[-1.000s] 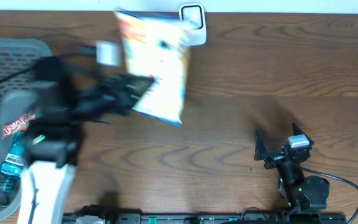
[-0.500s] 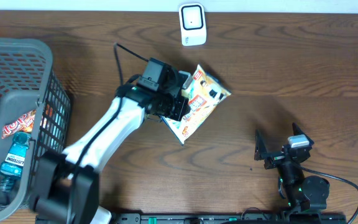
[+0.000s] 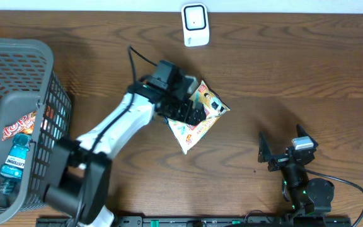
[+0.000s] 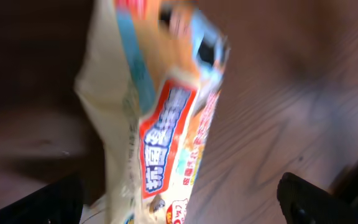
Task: Scan the item barcode
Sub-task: 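Lift the wet-wipe pack out and place it on the table center, then reach the left gripper into the basket and grasp the Listerine bottle cap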
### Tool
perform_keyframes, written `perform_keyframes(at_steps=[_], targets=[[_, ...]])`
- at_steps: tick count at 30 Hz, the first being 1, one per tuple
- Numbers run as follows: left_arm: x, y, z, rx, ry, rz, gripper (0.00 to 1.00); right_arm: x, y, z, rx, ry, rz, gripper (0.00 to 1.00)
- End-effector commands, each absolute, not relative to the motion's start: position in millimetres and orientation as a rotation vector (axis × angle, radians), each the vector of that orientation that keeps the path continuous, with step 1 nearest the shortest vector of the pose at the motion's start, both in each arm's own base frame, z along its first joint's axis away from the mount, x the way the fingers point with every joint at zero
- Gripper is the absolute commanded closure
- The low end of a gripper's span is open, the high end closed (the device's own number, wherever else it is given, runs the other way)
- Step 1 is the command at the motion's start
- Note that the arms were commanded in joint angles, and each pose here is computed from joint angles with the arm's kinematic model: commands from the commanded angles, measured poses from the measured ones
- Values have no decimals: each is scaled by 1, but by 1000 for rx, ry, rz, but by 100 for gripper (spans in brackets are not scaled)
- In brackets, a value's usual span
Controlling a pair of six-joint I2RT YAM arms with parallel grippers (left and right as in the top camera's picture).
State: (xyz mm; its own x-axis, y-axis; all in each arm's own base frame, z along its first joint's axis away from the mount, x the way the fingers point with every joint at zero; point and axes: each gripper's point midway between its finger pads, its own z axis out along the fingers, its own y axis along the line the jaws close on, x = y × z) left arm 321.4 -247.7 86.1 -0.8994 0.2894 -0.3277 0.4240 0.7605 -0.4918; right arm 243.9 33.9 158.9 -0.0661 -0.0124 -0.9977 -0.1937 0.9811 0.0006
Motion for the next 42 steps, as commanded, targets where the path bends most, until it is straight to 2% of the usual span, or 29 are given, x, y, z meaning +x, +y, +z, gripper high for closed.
perform_keyframes(at_steps=[1, 8, 12, 16, 21, 27, 33, 39, 42], targets=[[353, -232, 179, 504, 2473, -772, 2, 244, 35, 158, -166, 1636, 150, 1], [360, -162, 292, 313, 2177, -504, 1, 244, 35, 158, -166, 1636, 150, 1], [346, -78, 367, 63, 1965, -254, 2, 244, 35, 158, -166, 1636, 150, 1], [309, 40, 396, -427, 1824, 75, 2, 244, 35, 158, -166, 1636, 150, 1], [249, 148, 369, -1086, 1676, 215, 2, 244, 35, 158, -166, 1636, 150, 1], [209, 215, 305, -1782, 1397, 35, 2, 244, 35, 158, -166, 1636, 150, 1], [208, 233, 245, -2275, 1100, -213, 2, 244, 35, 158, -166, 1636, 150, 1], [209, 240, 189, -2565, 986, -171, 2, 244, 35, 158, -166, 1636, 150, 1], [196, 239, 164, -2708, 905, -55, 2, 244, 35, 158, -166, 1636, 150, 1]])
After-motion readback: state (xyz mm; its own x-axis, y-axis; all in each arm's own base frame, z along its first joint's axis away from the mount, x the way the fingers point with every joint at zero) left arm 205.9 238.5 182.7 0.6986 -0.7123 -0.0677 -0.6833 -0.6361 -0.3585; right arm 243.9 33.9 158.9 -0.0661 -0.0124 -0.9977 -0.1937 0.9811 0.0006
